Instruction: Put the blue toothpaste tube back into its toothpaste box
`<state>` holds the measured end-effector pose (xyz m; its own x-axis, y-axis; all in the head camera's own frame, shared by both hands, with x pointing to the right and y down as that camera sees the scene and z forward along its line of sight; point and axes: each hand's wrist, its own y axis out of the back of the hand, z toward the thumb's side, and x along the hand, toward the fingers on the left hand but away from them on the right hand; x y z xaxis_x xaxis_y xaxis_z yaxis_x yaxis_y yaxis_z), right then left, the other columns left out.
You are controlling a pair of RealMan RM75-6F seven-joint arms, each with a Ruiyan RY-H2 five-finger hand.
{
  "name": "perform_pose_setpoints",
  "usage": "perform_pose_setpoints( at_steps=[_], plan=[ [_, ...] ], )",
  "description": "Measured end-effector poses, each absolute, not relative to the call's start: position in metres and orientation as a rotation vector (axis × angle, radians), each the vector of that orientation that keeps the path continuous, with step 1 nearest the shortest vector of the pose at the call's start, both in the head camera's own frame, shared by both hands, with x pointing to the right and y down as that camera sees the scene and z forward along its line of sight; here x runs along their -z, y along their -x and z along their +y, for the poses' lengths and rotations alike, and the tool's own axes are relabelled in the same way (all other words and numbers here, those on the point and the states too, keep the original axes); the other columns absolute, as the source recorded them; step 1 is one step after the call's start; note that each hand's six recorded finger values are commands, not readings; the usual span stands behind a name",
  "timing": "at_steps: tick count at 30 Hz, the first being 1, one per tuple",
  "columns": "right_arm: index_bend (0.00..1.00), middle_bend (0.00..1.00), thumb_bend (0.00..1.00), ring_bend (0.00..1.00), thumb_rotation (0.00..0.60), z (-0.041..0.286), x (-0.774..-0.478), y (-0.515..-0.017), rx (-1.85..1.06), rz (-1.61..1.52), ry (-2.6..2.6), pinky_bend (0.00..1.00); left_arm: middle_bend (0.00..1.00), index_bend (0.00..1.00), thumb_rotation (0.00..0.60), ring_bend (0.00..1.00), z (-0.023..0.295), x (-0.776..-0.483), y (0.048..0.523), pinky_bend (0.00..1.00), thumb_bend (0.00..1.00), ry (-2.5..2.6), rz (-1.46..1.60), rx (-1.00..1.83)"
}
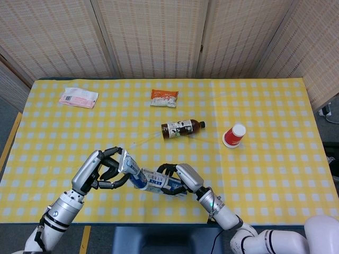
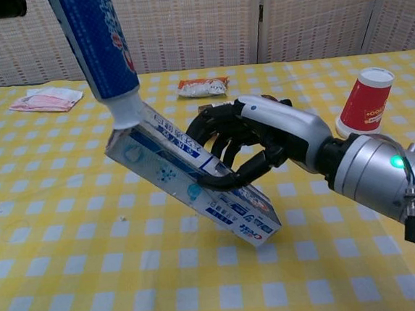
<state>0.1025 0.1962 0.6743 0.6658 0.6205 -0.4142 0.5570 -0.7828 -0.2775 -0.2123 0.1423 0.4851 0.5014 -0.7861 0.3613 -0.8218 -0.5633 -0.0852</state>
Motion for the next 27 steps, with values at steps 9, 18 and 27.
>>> perform_pose_setpoints(
  at_steps=[9,18,27],
  plan=[
    [0.41,0.43,0.3,0.45,0.6,0.199,-0.67,-0.107,-0.706,-1.013,2.761,0.45,1.0,0.82,0.6,1.0,0.133,-0.477,0.21,1.0,0.39,-2.659,-1.44,-0.515],
    [0.4,0.43,0.3,0.45,0.6,0.196,-0.666,-0.116,-0.638,-1.075,2.766,0.45,1.0,0.82,0.6,1.0,0.131,-0.475,0.213,1.0,0.4,-2.646,-1.457,-0.505],
    [0.41,0.43,0.3,0.45,0.6,0.189,-0.665,-0.124,-0.553,-1.184,2.76,0.45,1.0,0.82,0.6,1.0,0.132,-0.474,0.211,1.0,0.4,-2.646,-1.452,-0.483]
  ],
)
